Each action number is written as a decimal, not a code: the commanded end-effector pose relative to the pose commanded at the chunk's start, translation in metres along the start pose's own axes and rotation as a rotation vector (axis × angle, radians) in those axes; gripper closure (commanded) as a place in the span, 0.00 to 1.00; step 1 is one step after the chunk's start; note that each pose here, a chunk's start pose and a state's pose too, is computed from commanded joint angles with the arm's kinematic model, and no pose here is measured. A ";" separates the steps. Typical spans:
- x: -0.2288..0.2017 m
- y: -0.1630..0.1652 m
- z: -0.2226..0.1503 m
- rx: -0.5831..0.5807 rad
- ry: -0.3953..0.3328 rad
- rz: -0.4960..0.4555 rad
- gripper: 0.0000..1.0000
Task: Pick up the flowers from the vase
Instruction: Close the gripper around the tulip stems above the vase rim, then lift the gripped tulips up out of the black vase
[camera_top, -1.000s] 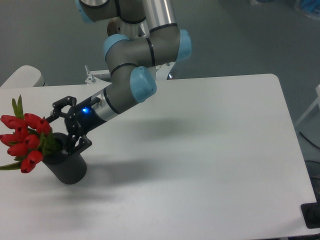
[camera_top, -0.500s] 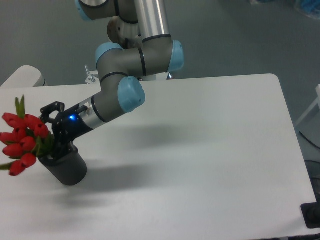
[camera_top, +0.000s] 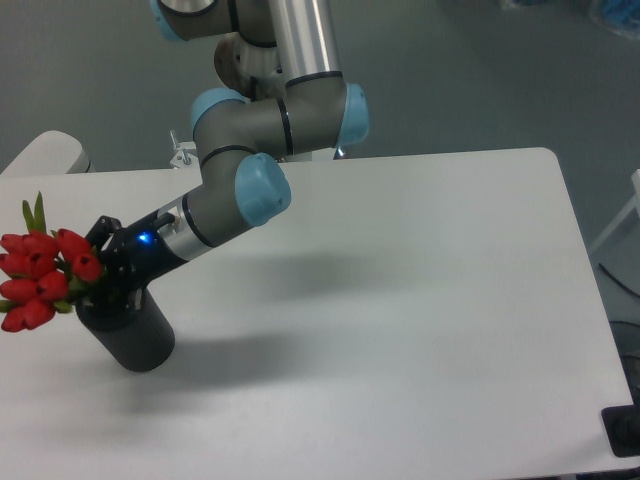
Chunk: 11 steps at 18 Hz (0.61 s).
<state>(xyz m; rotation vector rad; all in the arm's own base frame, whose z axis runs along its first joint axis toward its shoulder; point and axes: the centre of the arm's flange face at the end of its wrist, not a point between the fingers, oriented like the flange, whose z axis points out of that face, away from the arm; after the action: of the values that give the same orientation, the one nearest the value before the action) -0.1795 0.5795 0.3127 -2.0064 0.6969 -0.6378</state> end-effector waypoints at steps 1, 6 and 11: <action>-0.002 -0.001 -0.004 0.002 -0.008 -0.013 0.85; -0.014 -0.008 -0.038 0.046 -0.061 -0.027 0.85; -0.024 -0.010 -0.073 0.190 -0.073 -0.102 0.85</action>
<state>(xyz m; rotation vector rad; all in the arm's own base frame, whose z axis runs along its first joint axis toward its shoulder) -0.2427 0.5588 0.3517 -1.8876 0.4748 -0.6611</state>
